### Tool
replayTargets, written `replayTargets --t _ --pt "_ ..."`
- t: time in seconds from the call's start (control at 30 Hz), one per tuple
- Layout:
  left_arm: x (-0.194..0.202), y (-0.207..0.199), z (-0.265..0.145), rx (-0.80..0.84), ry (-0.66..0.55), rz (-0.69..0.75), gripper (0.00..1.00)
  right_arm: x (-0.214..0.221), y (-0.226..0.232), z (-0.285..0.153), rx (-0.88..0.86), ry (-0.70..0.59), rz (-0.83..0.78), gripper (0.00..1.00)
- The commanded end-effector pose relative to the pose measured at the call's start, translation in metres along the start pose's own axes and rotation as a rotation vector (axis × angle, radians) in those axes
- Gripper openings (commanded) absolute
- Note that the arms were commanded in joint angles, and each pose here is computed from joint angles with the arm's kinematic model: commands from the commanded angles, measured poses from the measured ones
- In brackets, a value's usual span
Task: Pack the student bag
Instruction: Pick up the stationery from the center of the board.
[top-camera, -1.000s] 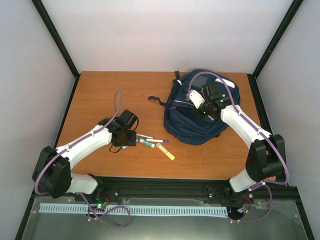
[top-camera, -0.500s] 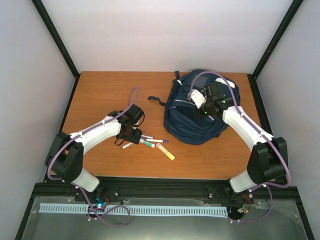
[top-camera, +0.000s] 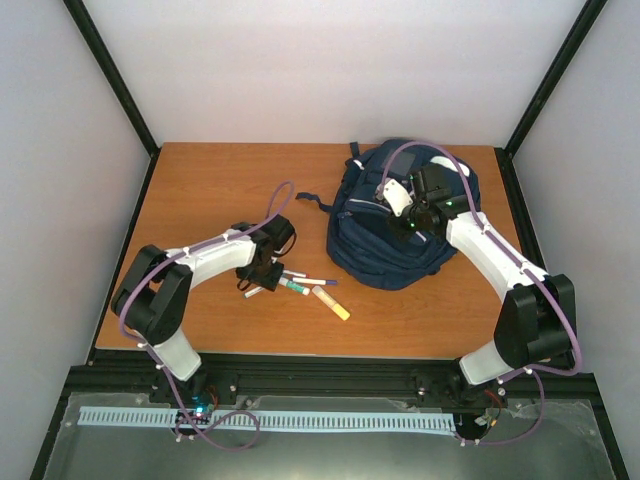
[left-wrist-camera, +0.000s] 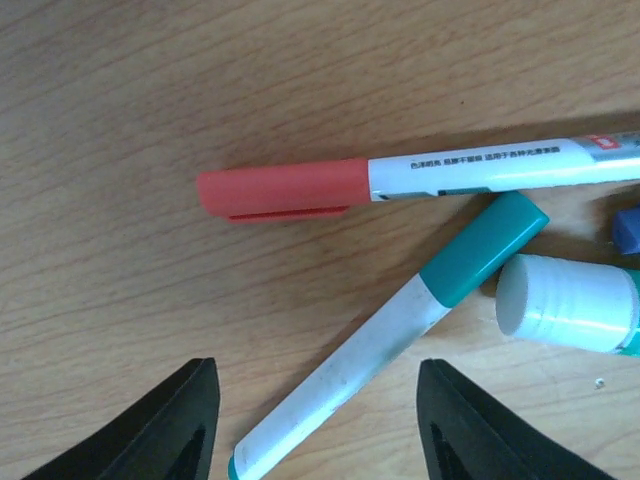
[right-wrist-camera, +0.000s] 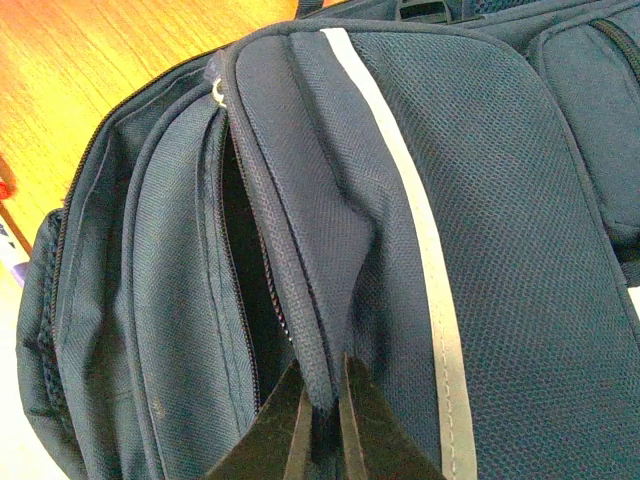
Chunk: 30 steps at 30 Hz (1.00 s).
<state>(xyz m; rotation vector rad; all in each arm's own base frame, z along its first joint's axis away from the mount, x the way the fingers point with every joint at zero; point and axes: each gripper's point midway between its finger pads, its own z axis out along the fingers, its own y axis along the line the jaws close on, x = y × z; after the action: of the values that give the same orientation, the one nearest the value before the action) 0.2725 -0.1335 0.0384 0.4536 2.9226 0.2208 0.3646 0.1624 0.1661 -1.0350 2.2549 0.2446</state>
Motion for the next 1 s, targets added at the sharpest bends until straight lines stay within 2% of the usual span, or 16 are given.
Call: replayTargets --t 0.0,0.27,0.43,0.77,0.97 --pt "-0.008 -0.005 0.006 0.023 -0.005 0.01 0.53 -0.023 0.012 -0.01 -0.061 -0.102 -0.013 0.03" --pt "-0.004 -0.014 0.013 0.065 0.018 0.026 0.4 -0.023 0.012 -0.013 -0.064 -0.11 -0.013 0.03" --pt "0.006 -0.019 0.022 0.081 0.07 0.008 0.37 -0.022 0.015 -0.014 -0.085 -0.11 -0.022 0.03" --pt "0.019 -0.013 0.019 0.054 0.124 -0.033 0.24 -0.021 0.013 -0.016 -0.087 -0.112 -0.015 0.03" --pt "0.028 -0.02 0.013 0.104 0.157 -0.057 0.17 -0.021 0.012 -0.017 -0.087 -0.113 -0.015 0.03"
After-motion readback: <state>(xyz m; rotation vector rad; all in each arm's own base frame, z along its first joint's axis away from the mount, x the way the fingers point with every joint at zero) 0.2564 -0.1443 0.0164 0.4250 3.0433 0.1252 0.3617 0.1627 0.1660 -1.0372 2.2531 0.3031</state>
